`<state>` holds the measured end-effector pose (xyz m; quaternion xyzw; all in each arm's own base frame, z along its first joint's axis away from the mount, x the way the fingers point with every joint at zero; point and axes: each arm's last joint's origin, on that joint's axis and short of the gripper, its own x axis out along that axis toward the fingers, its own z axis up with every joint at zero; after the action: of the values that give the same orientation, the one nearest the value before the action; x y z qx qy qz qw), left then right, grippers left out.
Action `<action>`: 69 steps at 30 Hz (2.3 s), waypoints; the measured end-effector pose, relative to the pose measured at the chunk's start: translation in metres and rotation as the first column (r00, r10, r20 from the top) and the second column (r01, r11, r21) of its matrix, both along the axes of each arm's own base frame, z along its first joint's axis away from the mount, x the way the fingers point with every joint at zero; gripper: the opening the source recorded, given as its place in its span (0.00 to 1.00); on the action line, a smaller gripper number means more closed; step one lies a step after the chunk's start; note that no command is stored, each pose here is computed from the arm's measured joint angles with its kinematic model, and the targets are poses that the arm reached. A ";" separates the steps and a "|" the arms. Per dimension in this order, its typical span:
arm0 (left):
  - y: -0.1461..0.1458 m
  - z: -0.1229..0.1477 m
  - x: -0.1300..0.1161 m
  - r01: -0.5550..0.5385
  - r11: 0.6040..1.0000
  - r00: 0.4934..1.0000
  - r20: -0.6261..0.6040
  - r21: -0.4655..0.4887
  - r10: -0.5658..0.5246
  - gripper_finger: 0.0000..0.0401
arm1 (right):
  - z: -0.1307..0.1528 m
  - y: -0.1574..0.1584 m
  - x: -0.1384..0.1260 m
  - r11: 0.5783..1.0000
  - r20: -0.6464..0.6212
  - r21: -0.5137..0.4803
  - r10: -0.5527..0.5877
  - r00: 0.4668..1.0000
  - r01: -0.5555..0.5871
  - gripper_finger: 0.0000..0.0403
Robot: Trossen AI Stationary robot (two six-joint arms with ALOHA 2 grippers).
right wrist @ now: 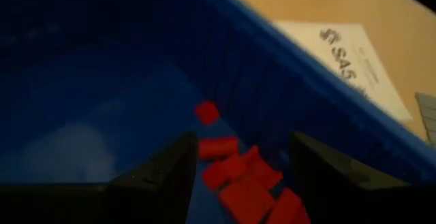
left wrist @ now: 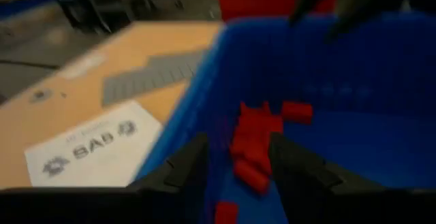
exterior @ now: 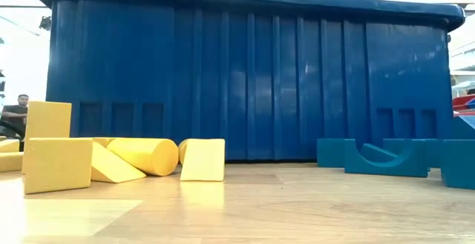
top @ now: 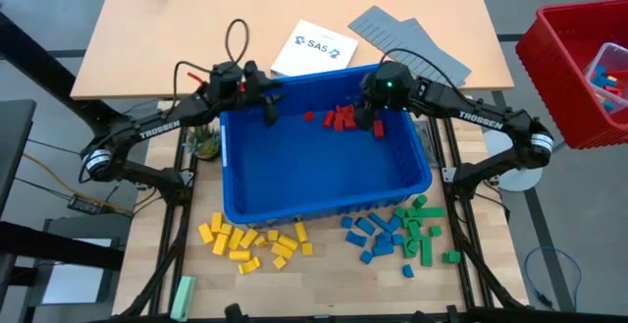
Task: Sort blocks
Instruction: Remove the red block from the blue bin
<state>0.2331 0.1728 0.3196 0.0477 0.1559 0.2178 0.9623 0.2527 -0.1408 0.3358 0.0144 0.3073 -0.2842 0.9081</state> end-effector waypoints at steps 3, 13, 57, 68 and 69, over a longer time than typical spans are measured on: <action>0.004 -0.010 -0.003 -0.024 1.000 0.998 0.056 0.012 0.023 0.41 | 0.003 -0.004 0.003 0.999 0.047 -0.025 -0.022 0.999 0.023 0.54; 0.002 -0.030 -0.006 -0.018 0.999 1.000 0.004 -0.032 0.018 0.41 | -0.043 -0.028 0.039 0.999 -0.022 0.036 -0.013 1.000 0.014 0.54; -0.005 -0.031 -0.002 0.061 0.955 0.993 0.118 -0.289 -0.028 0.41 | -0.148 -0.083 0.033 0.940 -0.566 0.202 0.340 0.751 -0.274 0.28; -0.005 -0.031 -0.002 0.058 0.956 0.993 0.116 -0.288 -0.025 0.41 | -0.062 -0.042 0.015 0.963 -0.405 0.067 0.267 0.875 -0.262 0.28; -0.005 -0.031 -0.002 0.058 0.957 0.993 0.115 -0.285 -0.026 0.41 | -0.053 -0.035 0.014 0.962 -0.382 0.047 0.266 0.885 -0.268 0.28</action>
<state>0.2315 0.1680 0.2886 -0.1015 0.1316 0.1745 0.9705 0.2662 -0.1760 0.2832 -0.0871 0.4773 -0.1550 0.8605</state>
